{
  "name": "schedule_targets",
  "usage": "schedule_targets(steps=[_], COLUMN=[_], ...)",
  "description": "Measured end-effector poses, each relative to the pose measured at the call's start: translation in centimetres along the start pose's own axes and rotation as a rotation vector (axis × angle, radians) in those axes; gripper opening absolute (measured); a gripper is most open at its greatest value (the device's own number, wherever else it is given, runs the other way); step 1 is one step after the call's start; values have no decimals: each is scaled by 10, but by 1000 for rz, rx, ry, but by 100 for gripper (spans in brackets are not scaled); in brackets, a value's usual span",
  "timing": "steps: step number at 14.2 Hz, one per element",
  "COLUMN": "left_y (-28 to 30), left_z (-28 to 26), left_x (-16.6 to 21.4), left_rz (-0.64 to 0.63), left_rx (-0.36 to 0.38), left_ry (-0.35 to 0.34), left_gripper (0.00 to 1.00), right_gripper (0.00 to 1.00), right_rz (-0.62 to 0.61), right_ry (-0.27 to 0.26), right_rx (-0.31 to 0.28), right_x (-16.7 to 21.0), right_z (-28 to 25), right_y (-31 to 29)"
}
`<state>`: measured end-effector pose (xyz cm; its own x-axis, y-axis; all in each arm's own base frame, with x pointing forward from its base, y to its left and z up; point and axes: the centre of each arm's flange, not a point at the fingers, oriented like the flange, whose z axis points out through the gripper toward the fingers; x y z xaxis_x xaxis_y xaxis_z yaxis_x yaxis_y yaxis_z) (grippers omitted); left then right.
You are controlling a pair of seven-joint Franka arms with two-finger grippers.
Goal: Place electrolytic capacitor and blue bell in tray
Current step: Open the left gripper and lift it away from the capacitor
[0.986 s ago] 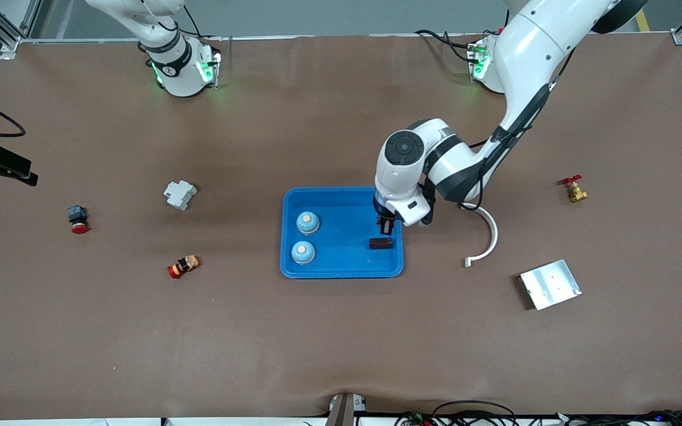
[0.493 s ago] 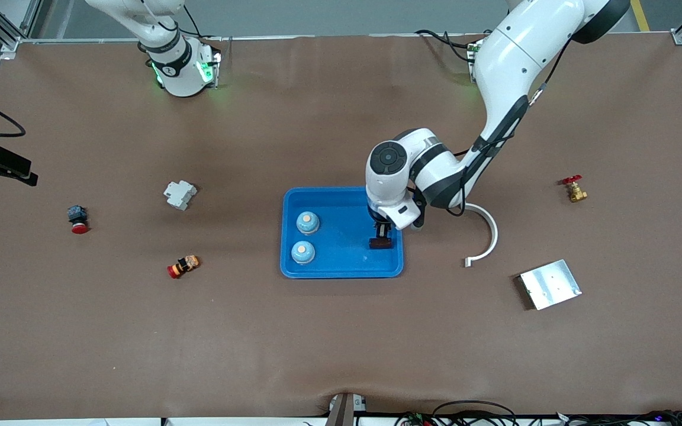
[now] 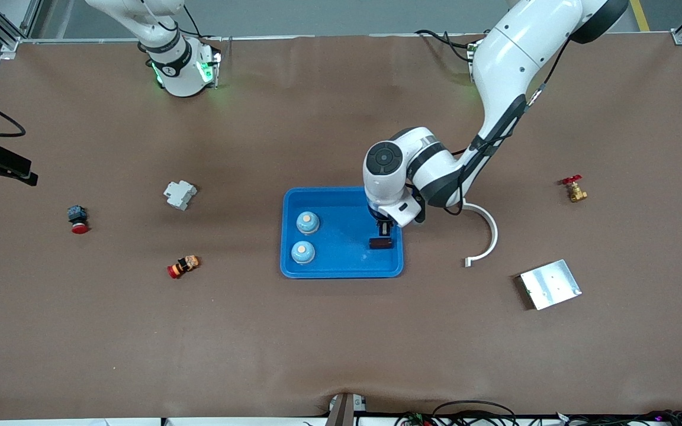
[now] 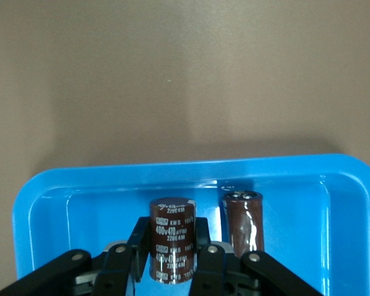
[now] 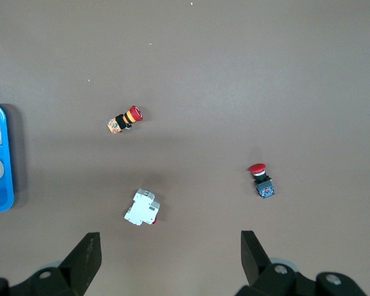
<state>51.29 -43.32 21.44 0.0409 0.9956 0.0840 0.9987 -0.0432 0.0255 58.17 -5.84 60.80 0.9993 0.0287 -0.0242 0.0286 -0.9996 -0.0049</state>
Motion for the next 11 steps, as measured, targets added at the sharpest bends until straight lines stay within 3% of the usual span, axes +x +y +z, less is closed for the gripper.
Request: schedule_targets(steps=[11], left_y=[-25], left_z=[20], left_x=[-21], left_rz=[-14], left_rx=[37], left_ry=[25], left_gripper=[34], right_gripper=[100], right_rz=[2], right_ry=[-5], right_rx=[1], right_x=[-1], right_z=[0], right_y=[1])
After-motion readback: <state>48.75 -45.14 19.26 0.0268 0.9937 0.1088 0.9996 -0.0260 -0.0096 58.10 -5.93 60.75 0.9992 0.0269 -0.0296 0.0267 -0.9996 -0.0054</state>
